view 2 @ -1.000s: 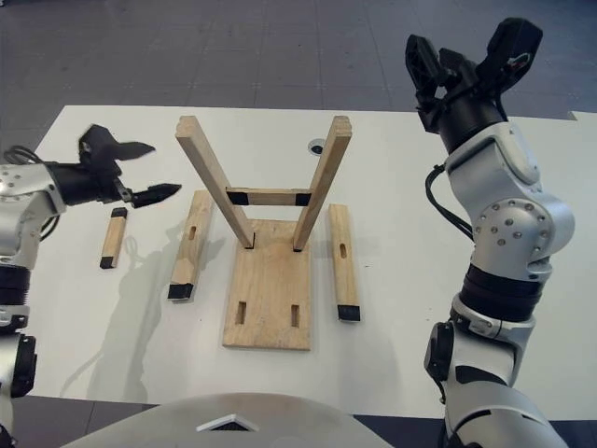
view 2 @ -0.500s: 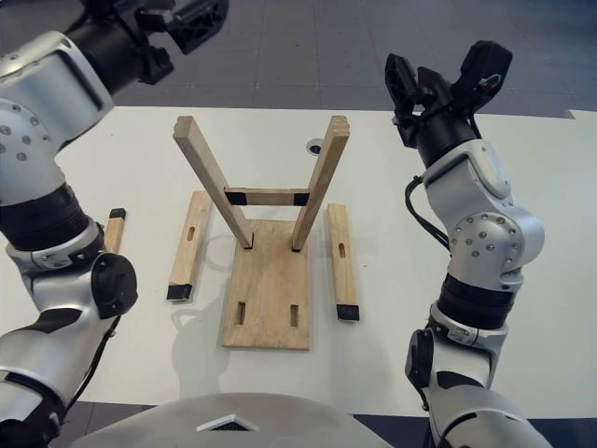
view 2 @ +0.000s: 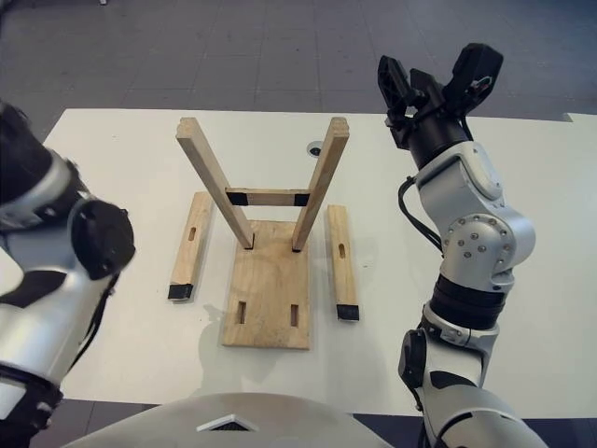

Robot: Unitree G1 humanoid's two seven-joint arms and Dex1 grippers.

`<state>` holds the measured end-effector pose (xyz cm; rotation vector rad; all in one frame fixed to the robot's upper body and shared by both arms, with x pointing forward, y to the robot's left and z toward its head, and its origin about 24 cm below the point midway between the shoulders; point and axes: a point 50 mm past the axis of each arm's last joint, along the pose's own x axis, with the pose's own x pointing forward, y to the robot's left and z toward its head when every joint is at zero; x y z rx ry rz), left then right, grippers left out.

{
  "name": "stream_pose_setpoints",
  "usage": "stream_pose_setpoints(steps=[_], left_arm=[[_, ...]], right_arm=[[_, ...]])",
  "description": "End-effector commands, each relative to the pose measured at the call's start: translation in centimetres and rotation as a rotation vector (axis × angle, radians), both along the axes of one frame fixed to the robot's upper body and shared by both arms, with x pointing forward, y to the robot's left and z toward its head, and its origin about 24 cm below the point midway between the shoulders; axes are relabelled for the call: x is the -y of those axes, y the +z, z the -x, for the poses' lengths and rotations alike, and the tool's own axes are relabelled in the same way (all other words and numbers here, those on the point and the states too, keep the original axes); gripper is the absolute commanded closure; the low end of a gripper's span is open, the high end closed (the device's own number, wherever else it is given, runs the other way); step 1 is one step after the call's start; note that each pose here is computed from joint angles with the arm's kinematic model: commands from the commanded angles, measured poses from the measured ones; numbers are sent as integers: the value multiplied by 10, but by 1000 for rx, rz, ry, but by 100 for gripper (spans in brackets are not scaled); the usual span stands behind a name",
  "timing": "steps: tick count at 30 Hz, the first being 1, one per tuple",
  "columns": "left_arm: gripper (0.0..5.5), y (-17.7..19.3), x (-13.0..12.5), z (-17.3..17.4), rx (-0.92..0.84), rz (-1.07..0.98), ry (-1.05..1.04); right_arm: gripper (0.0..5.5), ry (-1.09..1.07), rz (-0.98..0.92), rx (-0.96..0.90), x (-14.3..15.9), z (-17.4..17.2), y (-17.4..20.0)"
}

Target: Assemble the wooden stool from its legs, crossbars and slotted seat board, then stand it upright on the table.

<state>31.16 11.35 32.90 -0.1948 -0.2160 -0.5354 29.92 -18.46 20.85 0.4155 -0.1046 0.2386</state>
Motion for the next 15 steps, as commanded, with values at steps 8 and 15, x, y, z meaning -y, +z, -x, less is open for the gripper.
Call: stream_pose_setpoints(steps=[8,15], left_arm=[[75,-107,6,-17,-340,81,-16],[75,65,-24,3,229,216,-39]], right_arm=[[256,-34,-6,7,3,3,4],[256,-9,11,22,14,-2,12]])
